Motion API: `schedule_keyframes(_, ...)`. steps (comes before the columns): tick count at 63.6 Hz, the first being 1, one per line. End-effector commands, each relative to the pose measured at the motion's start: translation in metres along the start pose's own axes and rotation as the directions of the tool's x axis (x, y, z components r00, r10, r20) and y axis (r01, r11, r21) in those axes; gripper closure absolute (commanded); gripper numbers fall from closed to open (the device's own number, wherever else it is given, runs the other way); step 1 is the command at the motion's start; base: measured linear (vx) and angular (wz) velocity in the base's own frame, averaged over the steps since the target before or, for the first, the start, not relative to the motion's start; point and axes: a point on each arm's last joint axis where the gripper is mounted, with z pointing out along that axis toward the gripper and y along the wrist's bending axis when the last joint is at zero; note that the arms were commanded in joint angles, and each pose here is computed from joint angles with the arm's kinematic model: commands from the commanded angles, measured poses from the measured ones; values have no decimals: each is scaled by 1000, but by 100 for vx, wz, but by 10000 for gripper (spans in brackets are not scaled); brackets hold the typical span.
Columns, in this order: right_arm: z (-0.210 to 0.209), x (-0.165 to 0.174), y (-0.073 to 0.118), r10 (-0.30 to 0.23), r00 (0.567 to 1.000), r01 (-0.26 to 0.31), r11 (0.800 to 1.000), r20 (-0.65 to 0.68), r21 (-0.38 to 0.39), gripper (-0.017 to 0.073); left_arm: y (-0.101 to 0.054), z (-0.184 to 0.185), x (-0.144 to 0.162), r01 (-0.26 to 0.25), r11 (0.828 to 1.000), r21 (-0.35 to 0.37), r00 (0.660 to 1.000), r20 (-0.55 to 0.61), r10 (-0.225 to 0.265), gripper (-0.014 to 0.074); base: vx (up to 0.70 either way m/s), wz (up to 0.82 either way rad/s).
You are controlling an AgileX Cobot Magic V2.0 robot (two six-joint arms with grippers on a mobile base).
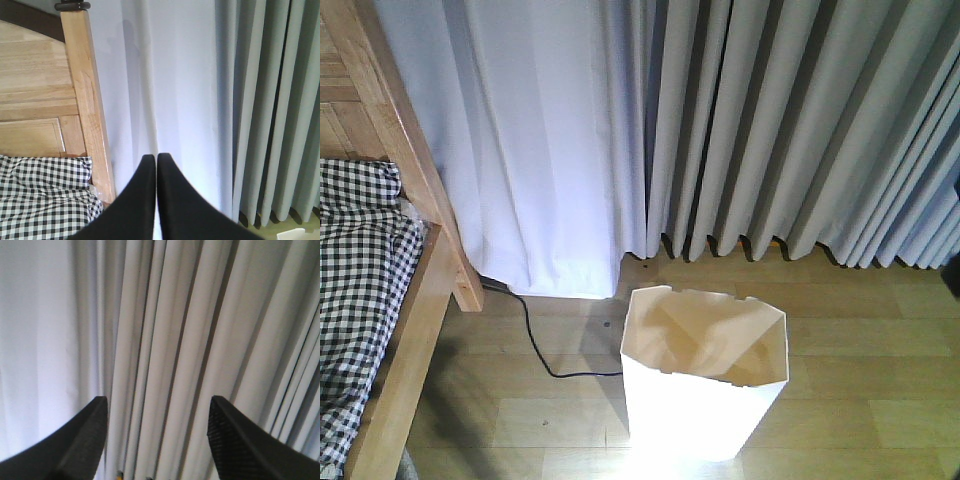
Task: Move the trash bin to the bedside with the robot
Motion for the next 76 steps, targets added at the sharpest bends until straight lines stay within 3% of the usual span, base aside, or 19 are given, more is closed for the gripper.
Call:
schedule_keyframes(1,-15,2,-6,84,991,-91,994,103,66,133,0,-2,-15,5,1000,4,995,103,-5,600,0,0)
schedule_keyframes(6,-24,17,-9,131,982,-145,984,133,101,133,0,-2,-15,5,1000,4,995,103,-5,600,0,0)
schedule_keyframes(16,-36,40,-8,153,977,-169,981,152,100,133,0,-2,-15,5,1000,4,995,103,-5,600,0,0)
schedule_keyframes(22,-40,42,-3,143,978,-154,986,153,58,134,0,-2,-15,5,1000,4,995,103,-5,600,0,0)
schedule_keyframes(28,-41,44,0,66,989,-70,997,134,30,167,0,-2,-15,5,1000,4,995,103,-5,600,0,0)
schedule_keyframes(34,-41,45,3,8,993,-9,1000,114,5,266,0,-2,-15,5,1000,4,995,103,-5,600,0,0)
schedule_keyframes(46,-41,45,3,18,993,-19,1000,114,4,572,0,-2,-15,5,1000,4,995,103,-5,600,0,0)
schedule_keyframes(76,-41,45,3,20,993,-20,1000,114,4,568,0,-2,-15,5,1000,4,995,103,-5,600,0,0)
